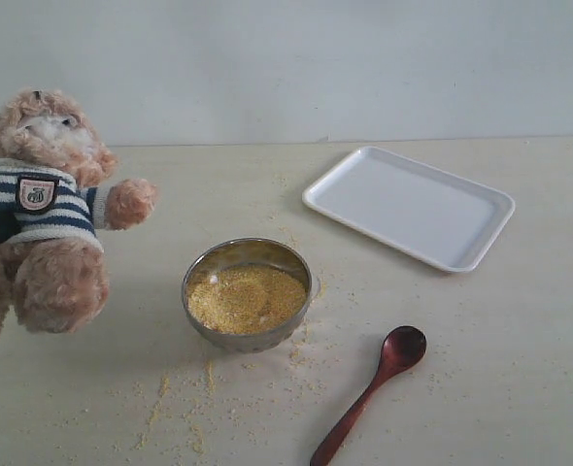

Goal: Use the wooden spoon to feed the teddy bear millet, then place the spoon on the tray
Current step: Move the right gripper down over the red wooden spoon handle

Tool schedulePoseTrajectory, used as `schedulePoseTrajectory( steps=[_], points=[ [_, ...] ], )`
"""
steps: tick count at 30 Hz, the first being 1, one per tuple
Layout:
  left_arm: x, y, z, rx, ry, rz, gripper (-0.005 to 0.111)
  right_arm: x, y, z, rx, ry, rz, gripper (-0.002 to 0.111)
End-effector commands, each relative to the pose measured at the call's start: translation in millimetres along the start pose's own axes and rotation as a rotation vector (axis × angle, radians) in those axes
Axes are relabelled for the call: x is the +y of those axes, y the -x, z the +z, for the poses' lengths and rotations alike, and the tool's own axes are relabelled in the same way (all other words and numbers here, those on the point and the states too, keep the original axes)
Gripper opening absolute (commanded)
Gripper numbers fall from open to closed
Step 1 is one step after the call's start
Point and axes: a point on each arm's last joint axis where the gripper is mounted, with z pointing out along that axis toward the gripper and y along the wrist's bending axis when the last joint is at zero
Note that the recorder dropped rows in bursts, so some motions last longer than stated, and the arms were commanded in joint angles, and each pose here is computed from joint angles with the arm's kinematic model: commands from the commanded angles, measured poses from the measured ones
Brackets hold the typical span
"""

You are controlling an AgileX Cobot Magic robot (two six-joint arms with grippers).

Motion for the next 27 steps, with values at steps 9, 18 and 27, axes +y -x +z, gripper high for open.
schedulePoseTrajectory(
  steps=[9,18,27],
  points=[
    [-3.1,4,-2,-0.023,-0.019,-0.005,0.005,124,-93,3,0.04,0.601,0.04,0.0],
    [1.6,2,3,-0.003,-0.01,-0.023,0.005,144,-160,55,0.334,0.485,-0.063,0.0],
    [2.7,2,4,0.001,-0.008,-0.035,0.005,146,-166,62,0.352,0.474,-0.103,0.009]
  ],
)
